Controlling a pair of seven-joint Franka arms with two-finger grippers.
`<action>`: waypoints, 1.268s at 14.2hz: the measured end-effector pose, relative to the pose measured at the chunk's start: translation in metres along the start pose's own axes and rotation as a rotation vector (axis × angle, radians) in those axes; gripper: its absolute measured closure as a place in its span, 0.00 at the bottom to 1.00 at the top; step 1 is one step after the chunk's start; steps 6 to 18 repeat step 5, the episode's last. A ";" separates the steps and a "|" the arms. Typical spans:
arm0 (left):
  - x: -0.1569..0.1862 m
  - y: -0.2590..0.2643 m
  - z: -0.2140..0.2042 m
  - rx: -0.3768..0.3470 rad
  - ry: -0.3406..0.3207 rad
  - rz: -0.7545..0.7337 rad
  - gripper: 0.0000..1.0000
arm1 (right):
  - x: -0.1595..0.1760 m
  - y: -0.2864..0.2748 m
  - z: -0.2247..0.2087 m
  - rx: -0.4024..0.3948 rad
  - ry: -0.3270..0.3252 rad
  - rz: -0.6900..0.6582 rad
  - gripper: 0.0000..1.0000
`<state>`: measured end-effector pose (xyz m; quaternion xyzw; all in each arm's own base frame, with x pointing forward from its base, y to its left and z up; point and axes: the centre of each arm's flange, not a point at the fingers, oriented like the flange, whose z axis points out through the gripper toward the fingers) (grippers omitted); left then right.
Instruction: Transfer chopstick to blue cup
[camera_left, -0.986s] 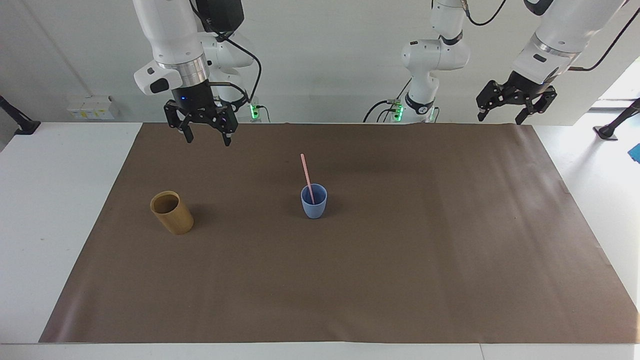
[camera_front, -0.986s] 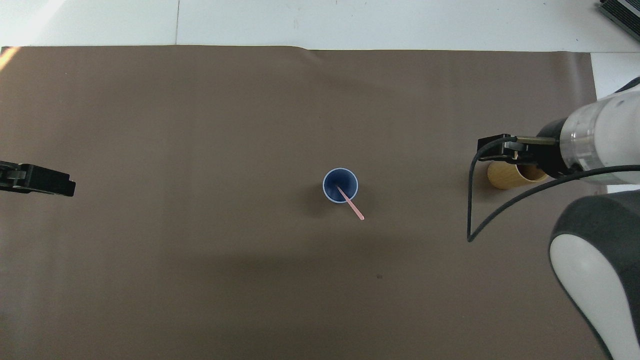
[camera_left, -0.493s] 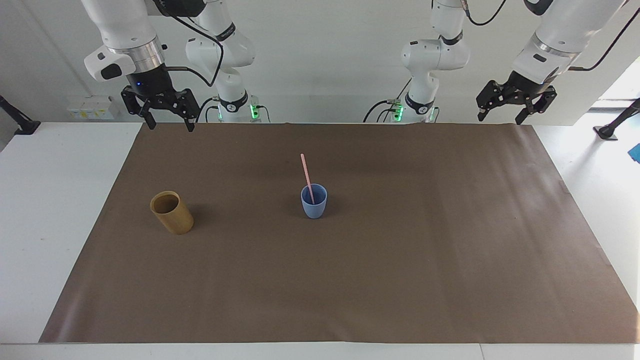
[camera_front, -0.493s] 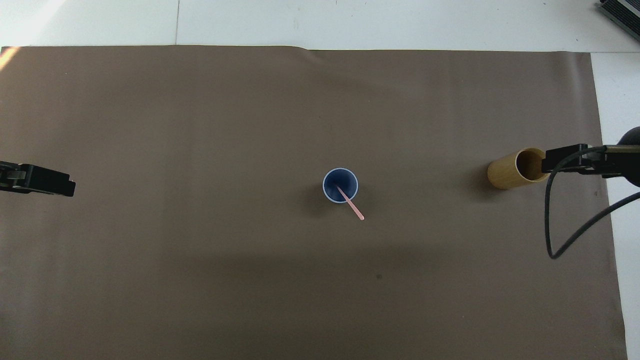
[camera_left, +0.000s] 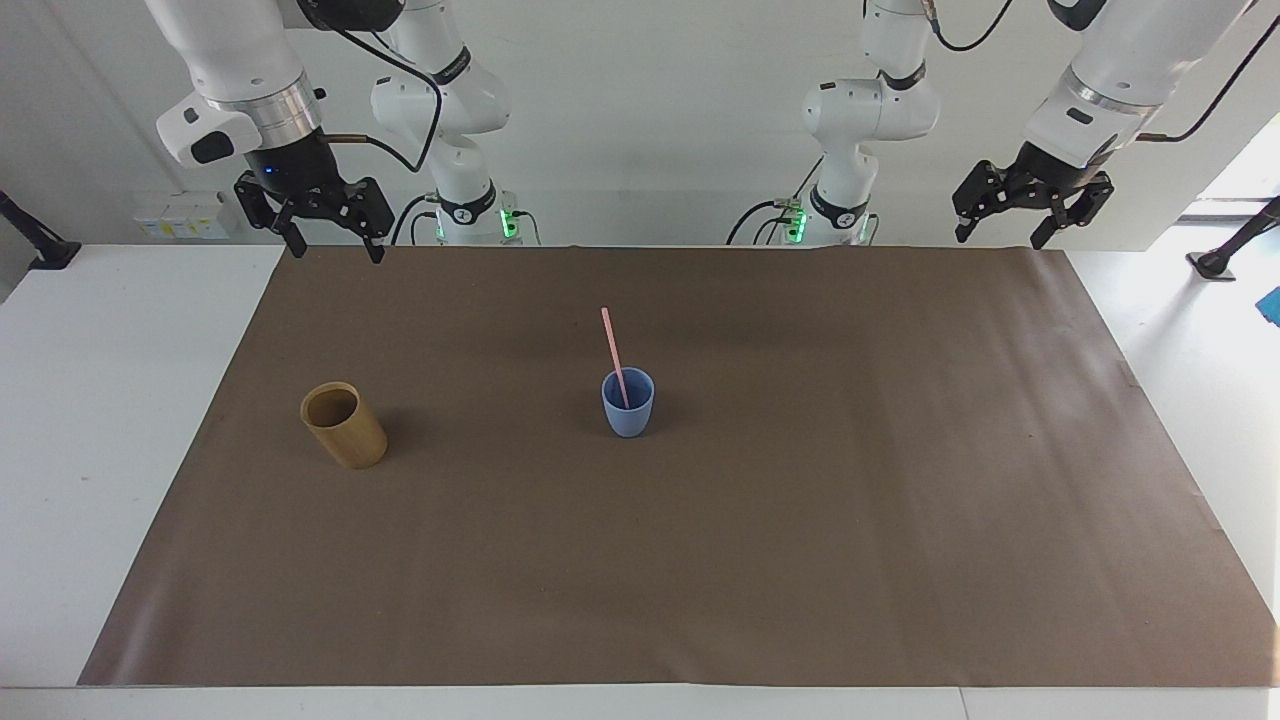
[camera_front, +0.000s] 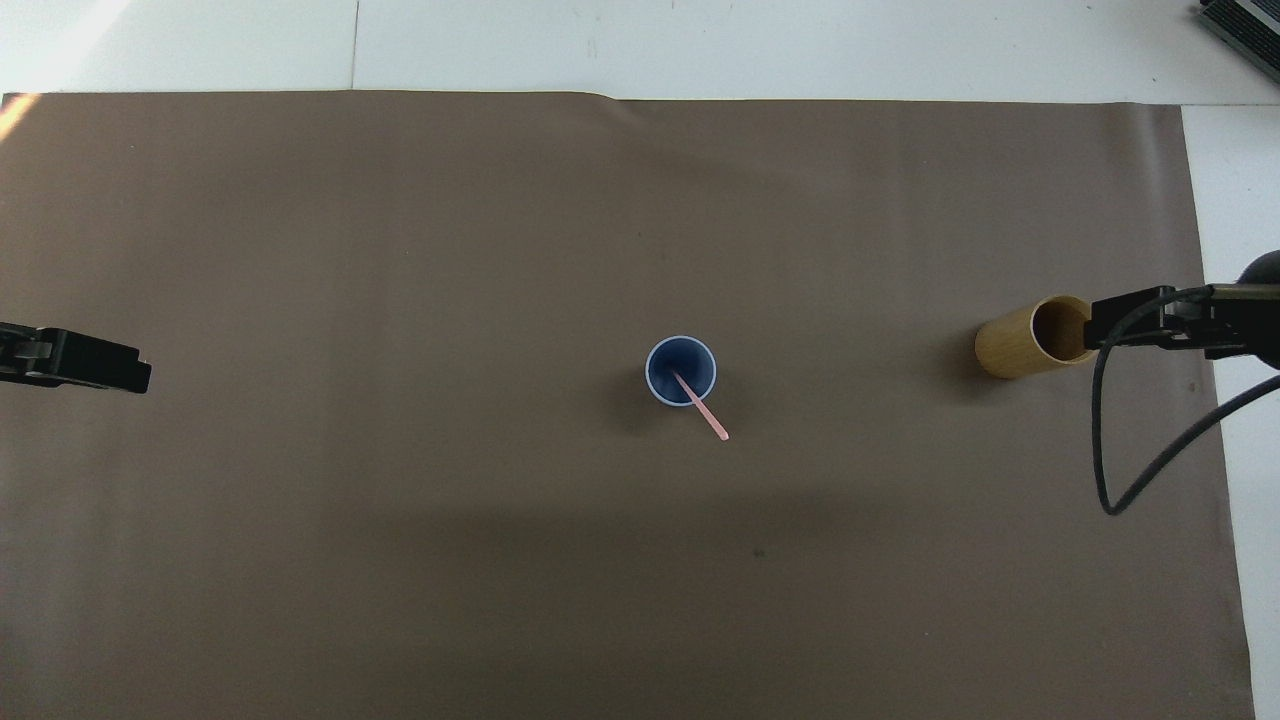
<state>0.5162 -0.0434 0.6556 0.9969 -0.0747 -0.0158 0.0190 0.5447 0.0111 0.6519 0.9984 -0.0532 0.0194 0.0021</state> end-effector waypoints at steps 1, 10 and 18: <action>0.000 0.000 0.000 0.000 0.000 0.000 0.00 | 0.000 0.000 -0.001 0.000 0.002 0.001 0.00; 0.000 0.000 0.000 0.000 0.000 0.000 0.00 | 0.000 0.000 -0.002 0.001 0.005 -0.001 0.00; 0.000 0.000 0.000 0.000 0.000 0.000 0.00 | 0.000 0.000 -0.002 0.001 0.005 -0.001 0.00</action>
